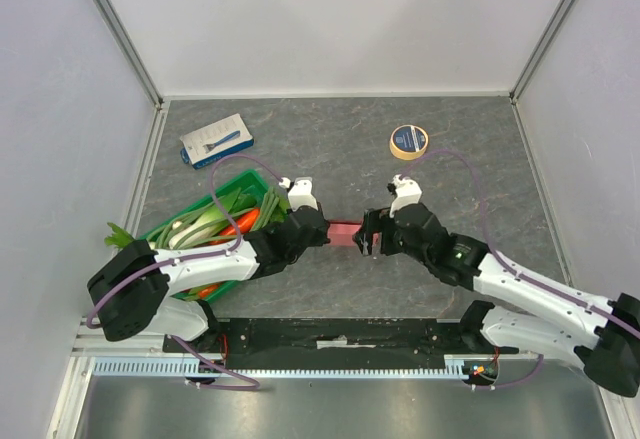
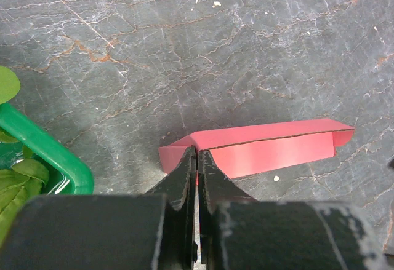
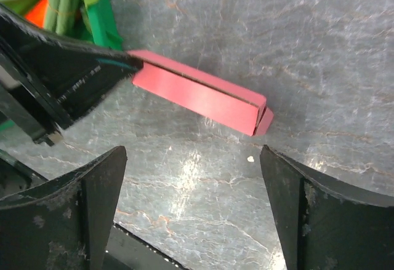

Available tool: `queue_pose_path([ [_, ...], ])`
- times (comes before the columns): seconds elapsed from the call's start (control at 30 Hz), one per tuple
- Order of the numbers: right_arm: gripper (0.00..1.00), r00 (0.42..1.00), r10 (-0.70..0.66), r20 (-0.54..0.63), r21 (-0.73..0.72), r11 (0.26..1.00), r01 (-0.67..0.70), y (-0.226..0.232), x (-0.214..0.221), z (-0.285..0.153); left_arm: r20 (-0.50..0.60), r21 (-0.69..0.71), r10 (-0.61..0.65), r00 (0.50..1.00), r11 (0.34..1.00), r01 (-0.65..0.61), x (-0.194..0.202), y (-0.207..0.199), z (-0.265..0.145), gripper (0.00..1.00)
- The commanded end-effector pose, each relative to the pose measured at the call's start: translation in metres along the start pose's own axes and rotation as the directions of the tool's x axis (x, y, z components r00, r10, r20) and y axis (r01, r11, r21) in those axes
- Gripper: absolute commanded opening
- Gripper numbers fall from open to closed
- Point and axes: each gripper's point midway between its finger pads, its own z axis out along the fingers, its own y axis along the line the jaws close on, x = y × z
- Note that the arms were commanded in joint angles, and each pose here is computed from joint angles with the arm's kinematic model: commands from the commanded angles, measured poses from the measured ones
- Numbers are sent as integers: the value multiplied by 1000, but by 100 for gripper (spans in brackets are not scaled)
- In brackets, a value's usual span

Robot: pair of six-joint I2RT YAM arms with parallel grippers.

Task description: Fold the paper box

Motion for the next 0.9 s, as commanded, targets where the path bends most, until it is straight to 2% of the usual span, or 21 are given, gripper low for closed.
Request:
queue_pose_path([
  [0.0, 98, 988, 152, 12, -3, 988, -152, 5, -29, -15, -318, -118, 94, 943, 983, -138, 90, 55, -15, 2],
  [0.17, 98, 931, 359, 70, 33, 932, -362, -9, -43, -8, -314, -119, 103, 944, 982, -147, 88, 54, -15, 2],
  [0.2, 98, 898, 431, 84, 43, 899, -436, -15, -48, -4, -310, -120, 102, 945, 982, -145, 87, 54, -15, 2],
  [0.3, 98, 840, 529, 124, 48, 842, -538, -22, -51, 4, -310, -124, 107, 945, 980, -152, 87, 55, -15, 2],
  [0.4, 98, 812, 554, 183, 99, 811, -576, -37, -49, 12, -309, -123, 108, 945, 981, -153, 86, 54, -15, 2],
  [0.57, 98, 811, 561, 165, 128, 804, -581, -43, -28, 34, -310, -124, 118, 943, 979, -163, 87, 54, -15, 2],
  [0.7, 95, 854, 460, 244, 143, 854, -501, -45, -26, 36, -299, -124, 119, 947, 979, -163, 84, 54, -16, 2],
  [0.87, 94, 864, 436, 252, 156, 863, -481, -46, -25, 38, -299, -127, 123, 946, 978, -168, 85, 55, -16, 2],
])
